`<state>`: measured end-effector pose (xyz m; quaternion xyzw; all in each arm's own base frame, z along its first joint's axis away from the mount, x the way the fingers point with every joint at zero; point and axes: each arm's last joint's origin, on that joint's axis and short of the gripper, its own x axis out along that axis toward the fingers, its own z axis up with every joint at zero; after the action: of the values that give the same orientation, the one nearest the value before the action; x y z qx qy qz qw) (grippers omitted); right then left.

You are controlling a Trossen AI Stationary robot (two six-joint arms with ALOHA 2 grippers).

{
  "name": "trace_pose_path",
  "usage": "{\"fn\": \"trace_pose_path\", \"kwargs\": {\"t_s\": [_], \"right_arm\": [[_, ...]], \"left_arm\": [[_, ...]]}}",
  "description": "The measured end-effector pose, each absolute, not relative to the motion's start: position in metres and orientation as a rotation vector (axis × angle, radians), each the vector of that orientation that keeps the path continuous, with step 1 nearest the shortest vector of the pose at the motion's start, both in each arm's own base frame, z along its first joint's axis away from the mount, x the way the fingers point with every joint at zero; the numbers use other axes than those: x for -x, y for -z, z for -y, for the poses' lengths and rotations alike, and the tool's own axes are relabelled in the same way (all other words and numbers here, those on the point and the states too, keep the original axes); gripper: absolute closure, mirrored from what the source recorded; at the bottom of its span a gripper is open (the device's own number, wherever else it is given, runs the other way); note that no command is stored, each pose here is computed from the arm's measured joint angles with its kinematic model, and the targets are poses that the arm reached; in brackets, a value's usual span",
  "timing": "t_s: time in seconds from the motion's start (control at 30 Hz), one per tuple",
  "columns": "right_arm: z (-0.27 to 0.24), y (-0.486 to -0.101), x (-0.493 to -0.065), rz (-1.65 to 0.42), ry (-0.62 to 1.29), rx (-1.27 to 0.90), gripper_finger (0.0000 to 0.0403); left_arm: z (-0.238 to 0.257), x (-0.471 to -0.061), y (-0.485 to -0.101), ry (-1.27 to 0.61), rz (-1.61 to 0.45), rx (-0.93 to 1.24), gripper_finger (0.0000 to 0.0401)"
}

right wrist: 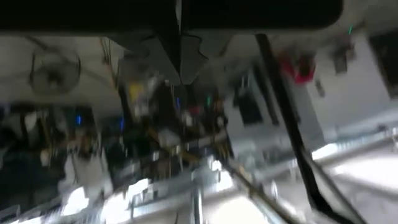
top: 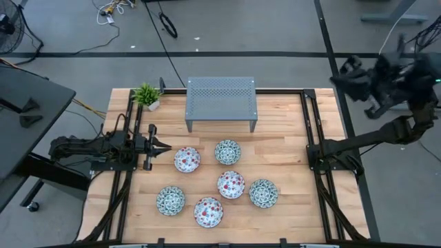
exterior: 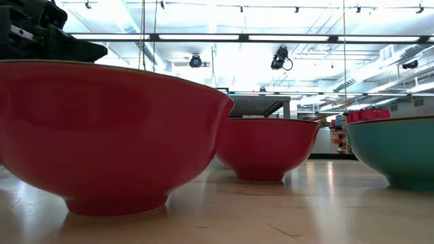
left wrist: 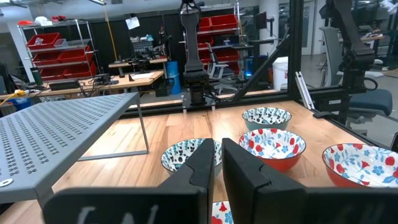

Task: Pick & Place Mini bowls
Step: Put the bottom right blue and white patterned bowl on the shelf

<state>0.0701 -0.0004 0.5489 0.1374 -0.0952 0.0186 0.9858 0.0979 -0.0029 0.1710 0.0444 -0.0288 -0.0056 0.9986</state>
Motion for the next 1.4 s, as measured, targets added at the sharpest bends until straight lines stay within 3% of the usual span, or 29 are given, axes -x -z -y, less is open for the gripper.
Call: {"fn": "trace_pose_path", "kwargs": {"t_s": [0.33, 0.83, 1.4], "right_arm": [[-0.003, -0.516, -0.102, -0.189, -0.134, -0.286, 0.0398], [-0.003, -0.474, -0.139, -0.637, -0.079, -0.293, 0.0398], [-0.002, -0.445, -0.178, -0.911, -0.071, -0.240, 0.0398]], "left_arm": [[0.003, -0.098, -0.171, 0.012, 0.057, -0.089, 0.0364], [0.003, -0.098, -0.171, 0.011, 0.058, -0.089, 0.0364], [0.003, -0.098, -0.171, 0.011, 0.058, -0.089, 0.0364]]}}
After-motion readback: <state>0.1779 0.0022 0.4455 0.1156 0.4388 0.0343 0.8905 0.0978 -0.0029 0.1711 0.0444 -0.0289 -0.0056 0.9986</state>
